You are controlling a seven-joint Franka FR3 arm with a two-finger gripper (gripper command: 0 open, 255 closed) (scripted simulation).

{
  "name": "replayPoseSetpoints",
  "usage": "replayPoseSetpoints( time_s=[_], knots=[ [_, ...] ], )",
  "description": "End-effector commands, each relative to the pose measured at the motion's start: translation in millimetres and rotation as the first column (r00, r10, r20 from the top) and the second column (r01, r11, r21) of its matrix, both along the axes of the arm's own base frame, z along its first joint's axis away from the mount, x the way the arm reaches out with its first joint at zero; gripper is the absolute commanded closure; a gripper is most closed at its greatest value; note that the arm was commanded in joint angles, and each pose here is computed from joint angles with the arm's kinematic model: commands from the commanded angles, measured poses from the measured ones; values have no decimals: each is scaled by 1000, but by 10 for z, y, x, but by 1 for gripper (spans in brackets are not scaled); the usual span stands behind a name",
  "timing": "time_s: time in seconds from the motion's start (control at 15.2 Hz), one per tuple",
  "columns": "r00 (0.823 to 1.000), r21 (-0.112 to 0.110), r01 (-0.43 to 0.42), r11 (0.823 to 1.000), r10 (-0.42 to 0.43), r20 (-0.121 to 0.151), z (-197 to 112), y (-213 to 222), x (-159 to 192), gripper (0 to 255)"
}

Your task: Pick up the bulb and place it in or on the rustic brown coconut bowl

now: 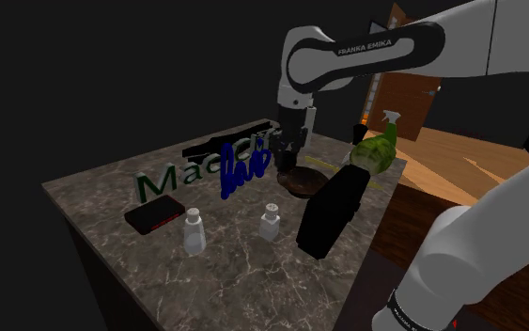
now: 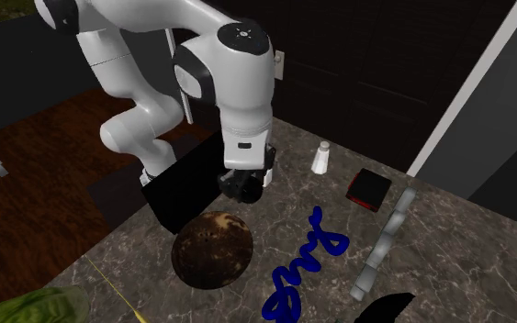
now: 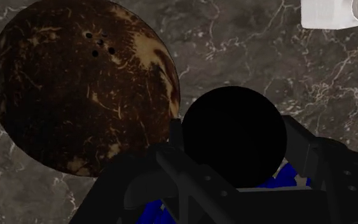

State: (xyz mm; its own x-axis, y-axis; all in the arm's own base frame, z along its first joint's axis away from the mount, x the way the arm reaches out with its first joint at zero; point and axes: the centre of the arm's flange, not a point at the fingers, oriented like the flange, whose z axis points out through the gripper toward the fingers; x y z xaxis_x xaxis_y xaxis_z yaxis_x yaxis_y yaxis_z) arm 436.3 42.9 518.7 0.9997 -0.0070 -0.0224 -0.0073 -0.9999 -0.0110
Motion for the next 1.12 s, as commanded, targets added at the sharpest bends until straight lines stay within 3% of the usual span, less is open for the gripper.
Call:
replayPoseSetpoints(
  time_s=[0.0,0.53,1.06],
  knots=[
    [1000,0,-2,1000,2,0,29,-250,38,255],
    [1000,0,-2,1000,2,0,60,-1282,183,255],
    [1000,0,-2,1000,2,0,-362,-1282,183,255]
  ],
)
